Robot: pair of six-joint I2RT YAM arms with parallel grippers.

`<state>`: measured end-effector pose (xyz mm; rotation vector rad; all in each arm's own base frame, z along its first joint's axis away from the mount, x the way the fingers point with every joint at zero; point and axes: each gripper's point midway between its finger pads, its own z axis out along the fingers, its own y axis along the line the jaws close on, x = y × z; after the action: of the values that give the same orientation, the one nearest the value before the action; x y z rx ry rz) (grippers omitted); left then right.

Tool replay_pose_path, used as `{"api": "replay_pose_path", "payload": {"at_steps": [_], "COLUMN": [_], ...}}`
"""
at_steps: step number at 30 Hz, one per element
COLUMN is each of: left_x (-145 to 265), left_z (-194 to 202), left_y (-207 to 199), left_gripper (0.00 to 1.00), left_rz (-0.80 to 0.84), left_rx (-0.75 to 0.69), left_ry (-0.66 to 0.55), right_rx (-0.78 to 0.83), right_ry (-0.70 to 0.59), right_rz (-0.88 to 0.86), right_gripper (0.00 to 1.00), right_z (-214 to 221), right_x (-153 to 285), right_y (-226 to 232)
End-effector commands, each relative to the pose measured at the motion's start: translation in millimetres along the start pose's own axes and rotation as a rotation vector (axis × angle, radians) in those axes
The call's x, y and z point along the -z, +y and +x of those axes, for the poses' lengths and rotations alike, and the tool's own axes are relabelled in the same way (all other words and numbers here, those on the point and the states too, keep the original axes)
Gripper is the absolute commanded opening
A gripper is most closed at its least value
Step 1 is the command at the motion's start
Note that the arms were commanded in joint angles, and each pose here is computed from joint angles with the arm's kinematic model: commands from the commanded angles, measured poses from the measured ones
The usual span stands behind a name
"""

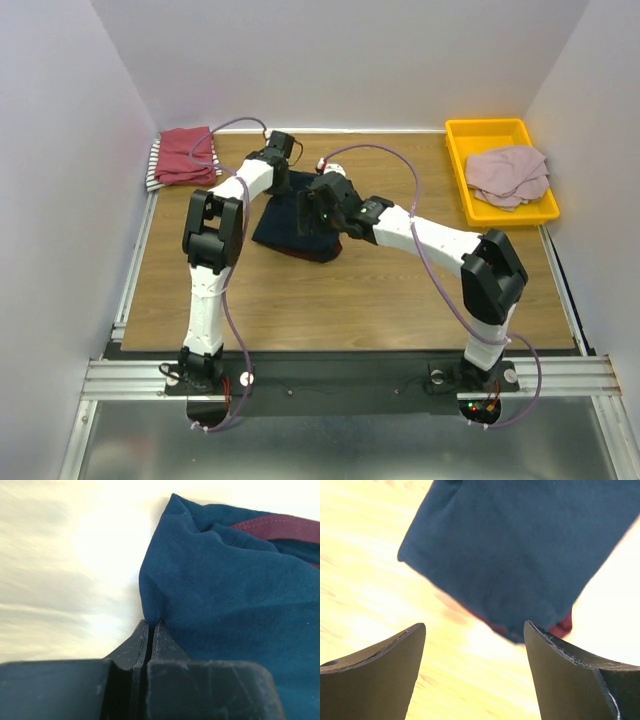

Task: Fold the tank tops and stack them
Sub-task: Neatly place the folded tank top to the corner

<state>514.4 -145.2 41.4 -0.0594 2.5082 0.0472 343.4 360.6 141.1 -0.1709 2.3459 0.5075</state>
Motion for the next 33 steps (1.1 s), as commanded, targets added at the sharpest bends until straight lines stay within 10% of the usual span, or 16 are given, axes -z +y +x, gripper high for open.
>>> {"api": "replay_pose_path", "payload": {"at_steps": [1, 33], "left_x": [12.5, 82.2], "left_z": [-54.4, -240.4], "left_y": [69.5, 233.2], "left_gripper": [0.0, 0.0], "left_rz": [-0.263, -0.503], "left_rx": [-0.047, 0.104], "left_ry": [-0.075, -0.568], "right_rx": [0.025, 0.062], "right_ry": [-0.029, 0.037], "right_rz": [-0.02, -0.02], "right_gripper": [0.85, 0.84], "right_z": [-23.3, -16.1], "right_x": [-18.5, -75.0], "right_y": [6.3, -3.2]}}
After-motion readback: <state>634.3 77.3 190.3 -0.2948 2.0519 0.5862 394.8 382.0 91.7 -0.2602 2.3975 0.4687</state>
